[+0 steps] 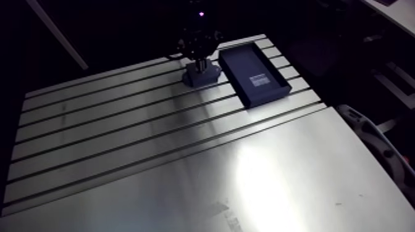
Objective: Pick up the bearing and press it into the housing until flush.
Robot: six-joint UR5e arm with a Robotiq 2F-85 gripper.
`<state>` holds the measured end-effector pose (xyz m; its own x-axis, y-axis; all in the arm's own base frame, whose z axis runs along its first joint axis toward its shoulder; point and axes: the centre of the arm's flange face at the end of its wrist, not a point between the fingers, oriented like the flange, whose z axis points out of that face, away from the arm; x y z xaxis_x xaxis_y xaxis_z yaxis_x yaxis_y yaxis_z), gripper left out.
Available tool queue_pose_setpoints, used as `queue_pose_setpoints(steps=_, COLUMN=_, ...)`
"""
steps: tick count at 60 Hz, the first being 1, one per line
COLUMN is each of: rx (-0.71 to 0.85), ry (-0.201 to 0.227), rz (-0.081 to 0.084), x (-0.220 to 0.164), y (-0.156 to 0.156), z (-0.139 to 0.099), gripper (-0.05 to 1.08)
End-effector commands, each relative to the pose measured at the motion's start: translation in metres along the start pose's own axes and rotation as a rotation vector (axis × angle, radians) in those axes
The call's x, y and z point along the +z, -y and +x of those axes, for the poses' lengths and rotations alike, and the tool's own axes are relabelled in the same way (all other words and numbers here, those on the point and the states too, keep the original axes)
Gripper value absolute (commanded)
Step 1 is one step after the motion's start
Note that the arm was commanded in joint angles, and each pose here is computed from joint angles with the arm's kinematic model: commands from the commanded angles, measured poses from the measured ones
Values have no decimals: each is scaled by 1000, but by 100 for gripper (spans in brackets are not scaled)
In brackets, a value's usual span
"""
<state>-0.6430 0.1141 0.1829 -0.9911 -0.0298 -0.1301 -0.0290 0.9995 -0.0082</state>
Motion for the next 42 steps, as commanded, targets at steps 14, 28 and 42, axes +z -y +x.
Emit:
queue_pose_setpoints(steps=14, rx=0, ry=3, rz=1, x=2, y=0, z=-1, gripper=108)
queue_pose_setpoints(steps=28, rx=0, ry=2, rz=1, x=1, y=0, z=0, gripper=108)
queue_pose_setpoints(steps=42, rx=1, ry=2, rz=-1, x=1, y=-1, z=-1, gripper=108)
